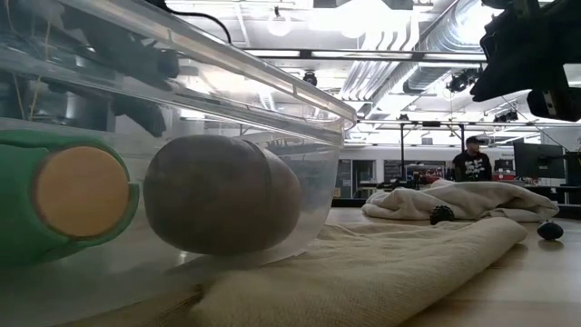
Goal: Pick and placing Produce into tupperware
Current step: Put the strawberry into the container
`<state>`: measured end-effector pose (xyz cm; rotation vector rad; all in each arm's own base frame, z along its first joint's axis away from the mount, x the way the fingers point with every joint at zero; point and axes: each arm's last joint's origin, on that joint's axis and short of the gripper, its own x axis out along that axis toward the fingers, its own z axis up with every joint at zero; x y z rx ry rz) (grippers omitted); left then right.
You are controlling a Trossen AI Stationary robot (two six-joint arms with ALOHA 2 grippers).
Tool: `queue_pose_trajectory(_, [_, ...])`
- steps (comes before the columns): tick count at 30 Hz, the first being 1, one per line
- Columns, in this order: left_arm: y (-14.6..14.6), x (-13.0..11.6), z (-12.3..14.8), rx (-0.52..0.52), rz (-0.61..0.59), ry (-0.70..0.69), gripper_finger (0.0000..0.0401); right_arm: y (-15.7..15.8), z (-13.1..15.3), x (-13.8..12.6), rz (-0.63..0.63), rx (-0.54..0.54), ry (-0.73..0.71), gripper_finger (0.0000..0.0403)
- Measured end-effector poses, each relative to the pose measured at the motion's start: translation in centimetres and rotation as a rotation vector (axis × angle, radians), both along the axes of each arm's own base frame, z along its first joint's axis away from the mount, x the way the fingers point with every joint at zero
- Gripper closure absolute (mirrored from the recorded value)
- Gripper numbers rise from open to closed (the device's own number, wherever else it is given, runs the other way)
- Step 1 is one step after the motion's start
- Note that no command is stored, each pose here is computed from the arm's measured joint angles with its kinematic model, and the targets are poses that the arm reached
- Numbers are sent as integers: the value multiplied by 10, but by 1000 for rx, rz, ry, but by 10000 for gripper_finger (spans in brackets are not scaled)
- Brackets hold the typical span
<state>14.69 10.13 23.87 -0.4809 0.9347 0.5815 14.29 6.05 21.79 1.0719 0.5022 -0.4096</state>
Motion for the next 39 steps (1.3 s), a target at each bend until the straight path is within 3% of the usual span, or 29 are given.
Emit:
queue_pose_trajectory(9, [34, -16, -4, -54, 64, -77, 268, 0, 0, 0, 1, -2, 0, 382])
queue_pose_trajectory(22, [59, -10, -41, -174, 107, 96, 268, 0, 0, 0, 2, -1, -3, 382])
queue_pose_trajectory(33, [65, -11, -45, -80, 178, 204, 267, 0, 1, 0, 2, 0, -4, 382])
queue_pose_trajectory(39, [65, -11, -45, -83, 201, 197, 267, 1, 3, 2, 2, 12, -28, 382])
